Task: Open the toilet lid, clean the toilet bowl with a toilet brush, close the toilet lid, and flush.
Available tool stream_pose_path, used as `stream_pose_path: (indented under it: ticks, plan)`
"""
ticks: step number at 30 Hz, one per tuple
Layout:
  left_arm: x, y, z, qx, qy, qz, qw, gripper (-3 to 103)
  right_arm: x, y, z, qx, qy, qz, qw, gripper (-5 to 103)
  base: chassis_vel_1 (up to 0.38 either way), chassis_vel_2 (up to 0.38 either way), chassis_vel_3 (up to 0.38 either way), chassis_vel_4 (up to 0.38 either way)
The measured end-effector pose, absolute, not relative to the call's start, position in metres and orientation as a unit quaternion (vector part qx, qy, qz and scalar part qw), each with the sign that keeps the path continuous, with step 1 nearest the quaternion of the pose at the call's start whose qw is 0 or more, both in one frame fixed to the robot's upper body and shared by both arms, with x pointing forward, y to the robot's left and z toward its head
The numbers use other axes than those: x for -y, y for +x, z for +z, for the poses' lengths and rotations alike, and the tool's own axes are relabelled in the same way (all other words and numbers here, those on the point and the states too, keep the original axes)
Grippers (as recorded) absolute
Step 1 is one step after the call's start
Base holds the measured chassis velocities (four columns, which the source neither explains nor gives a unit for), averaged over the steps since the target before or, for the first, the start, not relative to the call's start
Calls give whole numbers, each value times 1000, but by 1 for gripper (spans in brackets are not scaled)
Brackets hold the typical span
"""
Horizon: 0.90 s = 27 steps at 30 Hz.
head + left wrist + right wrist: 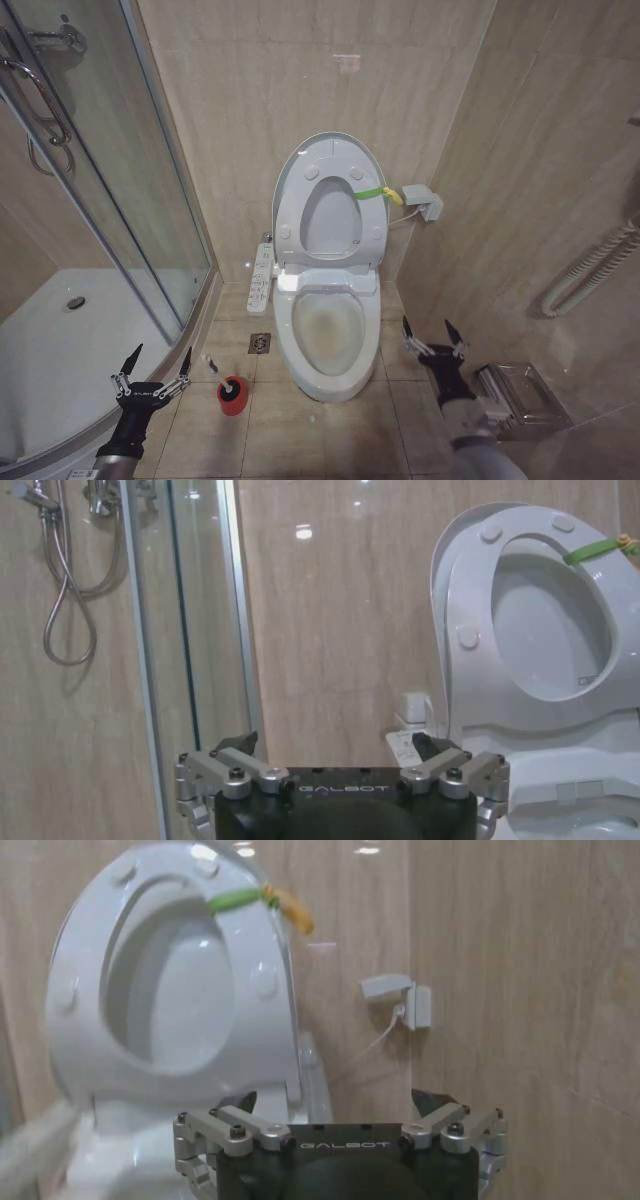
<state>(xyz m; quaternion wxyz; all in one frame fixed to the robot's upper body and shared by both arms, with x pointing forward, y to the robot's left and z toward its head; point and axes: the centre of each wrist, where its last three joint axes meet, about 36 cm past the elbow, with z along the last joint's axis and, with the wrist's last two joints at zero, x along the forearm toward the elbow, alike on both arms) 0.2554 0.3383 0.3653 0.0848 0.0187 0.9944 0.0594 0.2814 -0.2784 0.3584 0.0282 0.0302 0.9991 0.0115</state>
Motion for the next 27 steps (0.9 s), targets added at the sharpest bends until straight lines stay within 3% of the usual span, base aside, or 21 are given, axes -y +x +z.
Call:
stream_pose_path:
  ticks: [3,8,27]
  plan:
    - [-338,255,365,-994,19,59,85,100,289,270,336,-999,15,-11,27,100,0,0,0,0]
    - [-338,255,365,-994,19,59,85,100,279,272,336,-998,-20,21,53,100,0,0,0,0]
    - [-338,255,365,-994,19,59,85,100,279,302,346,-995,-16,34,89,100,0,0,0,0]
